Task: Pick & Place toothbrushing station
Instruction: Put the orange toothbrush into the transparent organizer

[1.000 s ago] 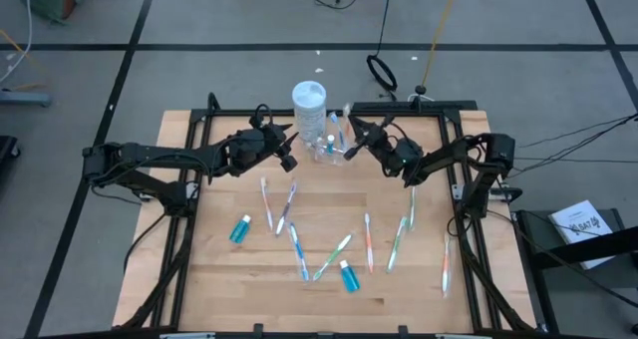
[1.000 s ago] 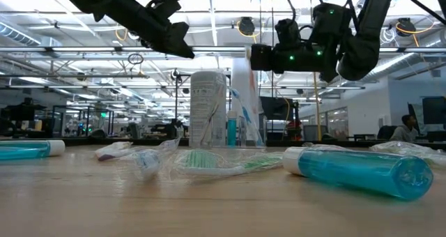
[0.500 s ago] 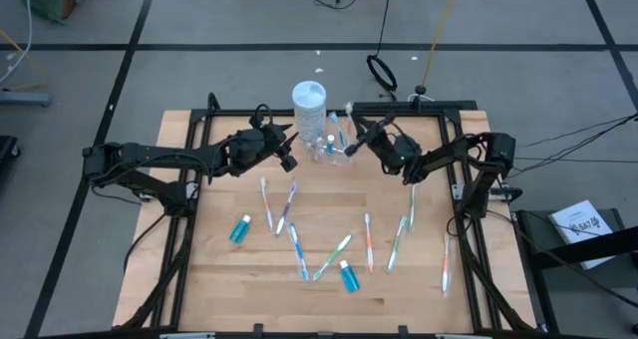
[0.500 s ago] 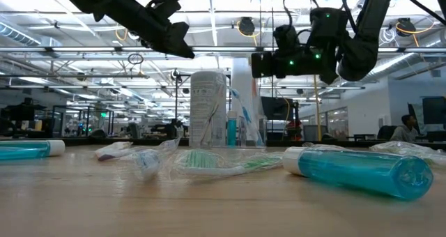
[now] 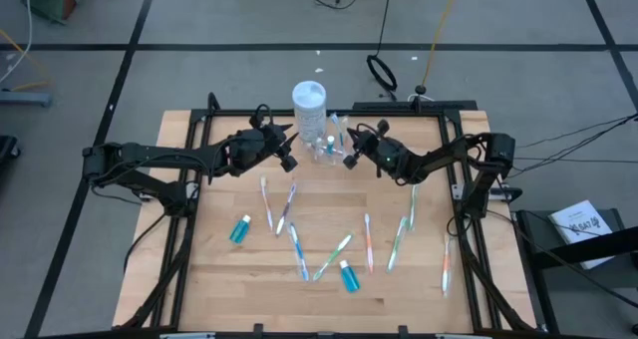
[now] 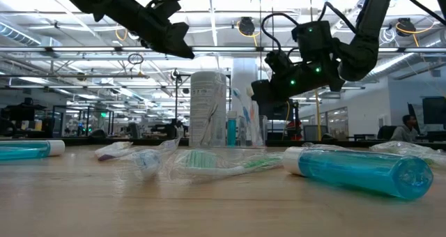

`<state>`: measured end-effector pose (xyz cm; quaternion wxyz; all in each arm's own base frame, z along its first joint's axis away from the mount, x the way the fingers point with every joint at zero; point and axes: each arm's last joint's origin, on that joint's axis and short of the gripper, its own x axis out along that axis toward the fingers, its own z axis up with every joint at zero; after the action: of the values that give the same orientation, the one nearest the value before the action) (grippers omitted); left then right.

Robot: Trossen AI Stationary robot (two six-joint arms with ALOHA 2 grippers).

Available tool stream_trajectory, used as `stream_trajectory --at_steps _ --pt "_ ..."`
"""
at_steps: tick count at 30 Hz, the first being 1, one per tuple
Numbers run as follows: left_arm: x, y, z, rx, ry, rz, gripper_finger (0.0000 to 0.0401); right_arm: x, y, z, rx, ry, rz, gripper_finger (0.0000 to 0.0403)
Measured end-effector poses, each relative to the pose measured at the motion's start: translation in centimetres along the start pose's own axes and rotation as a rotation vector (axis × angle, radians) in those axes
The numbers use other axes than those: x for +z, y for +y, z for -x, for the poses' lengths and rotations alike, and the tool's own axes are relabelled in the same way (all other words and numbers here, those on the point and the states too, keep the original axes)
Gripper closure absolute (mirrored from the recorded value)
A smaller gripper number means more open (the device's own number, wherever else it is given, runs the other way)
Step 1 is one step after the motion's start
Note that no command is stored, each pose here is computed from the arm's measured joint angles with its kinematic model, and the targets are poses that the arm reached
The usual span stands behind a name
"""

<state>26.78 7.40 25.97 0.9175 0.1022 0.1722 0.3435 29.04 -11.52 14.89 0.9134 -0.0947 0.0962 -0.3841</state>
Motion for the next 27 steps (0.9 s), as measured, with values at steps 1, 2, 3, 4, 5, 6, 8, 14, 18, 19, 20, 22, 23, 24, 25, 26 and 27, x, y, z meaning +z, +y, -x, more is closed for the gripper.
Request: stream_trajectory --at_steps 1,2,3,4,5,6,8,14,18,19,20,22,23,24,25,26,27 --pt "0.0 0.0 0.0 0.000 0.000 0.000 0.0265 0.0 0.0 0.0 -0.001 -0.002 -0.001 0.0394" --pt "0.0 0.0 0.0 0.000 0.000 0.000 0.0265 0.0 -0.1 -0.1 -0.005 -0.005 -0.004 0.0389" --pt "0.0 0.0 0.0 0.000 0.000 0.000 0.0265 0.1 -0.2 -0.1 -0.006 -0.009 -0.008 0.0382" --pt "0.0 0.0 0.0 0.000 0.000 0.000 0.0265 0.1 -0.2 -0.1 -0.007 -0.011 -0.010 0.0373" --pt "0.0 0.0 0.0 0.000 0.000 0.000 0.0265 0.1 -0.2 -0.1 -0.008 -0.011 -0.010 0.0365" --pt "0.0 0.0 0.0 0.000 0.000 0.000 0.0265 0.1 -0.2 -0.1 -0.008 -0.011 -0.010 0.0354" --pt "0.0 0.0 0.0 0.000 0.000 0.000 0.0265 0.1 -0.2 -0.1 -0.007 -0.009 -0.009 0.0332" --pt "0.0 0.0 0.0 -0.001 0.004 0.024 0.0265 0.4 -0.2 0.1 -0.005 -0.010 -0.008 0.0266" --pt "-0.4 -0.1 0.0 -0.006 0.035 0.006 0.0265 0.9 0.1 0.7 0.022 0.020 0.012 0.0240" --pt "-0.5 -0.1 0.0 -0.007 0.044 0.001 0.0265 1.1 0.1 0.9 0.030 0.028 0.018 0.0236" --pt "-0.6 -0.1 0.0 -0.009 0.052 -0.003 0.0265 1.2 0.2 1.1 0.038 0.039 0.024 0.0232" --pt "-0.7 -0.1 0.0 -0.011 0.067 -0.002 0.0265 1.2 0.4 1.4 0.055 0.075 0.020 0.0228" --pt "-0.8 -0.2 0.0 -0.018 0.074 0.003 0.0265 1.0 0.6 1.6 0.066 0.104 0.009 0.0227" --pt "-0.9 -0.2 0.0 -0.033 0.078 0.011 0.0265 0.8 0.8 1.8 0.075 0.132 -0.002 0.0227" --pt "-0.9 -0.2 0.0 -0.046 0.080 0.022 0.0265 0.6 1.0 1.9 0.083 0.153 -0.010 0.0228" --pt "-0.9 -0.3 0.0 -0.062 0.081 0.034 0.0265 0.4 1.2 2.0 0.091 0.173 -0.012 0.0229" --pt "-0.9 -0.3 0.1 -0.078 0.082 0.046 0.0265 0.3 1.3 2.1 0.097 0.192 -0.012 0.0231"
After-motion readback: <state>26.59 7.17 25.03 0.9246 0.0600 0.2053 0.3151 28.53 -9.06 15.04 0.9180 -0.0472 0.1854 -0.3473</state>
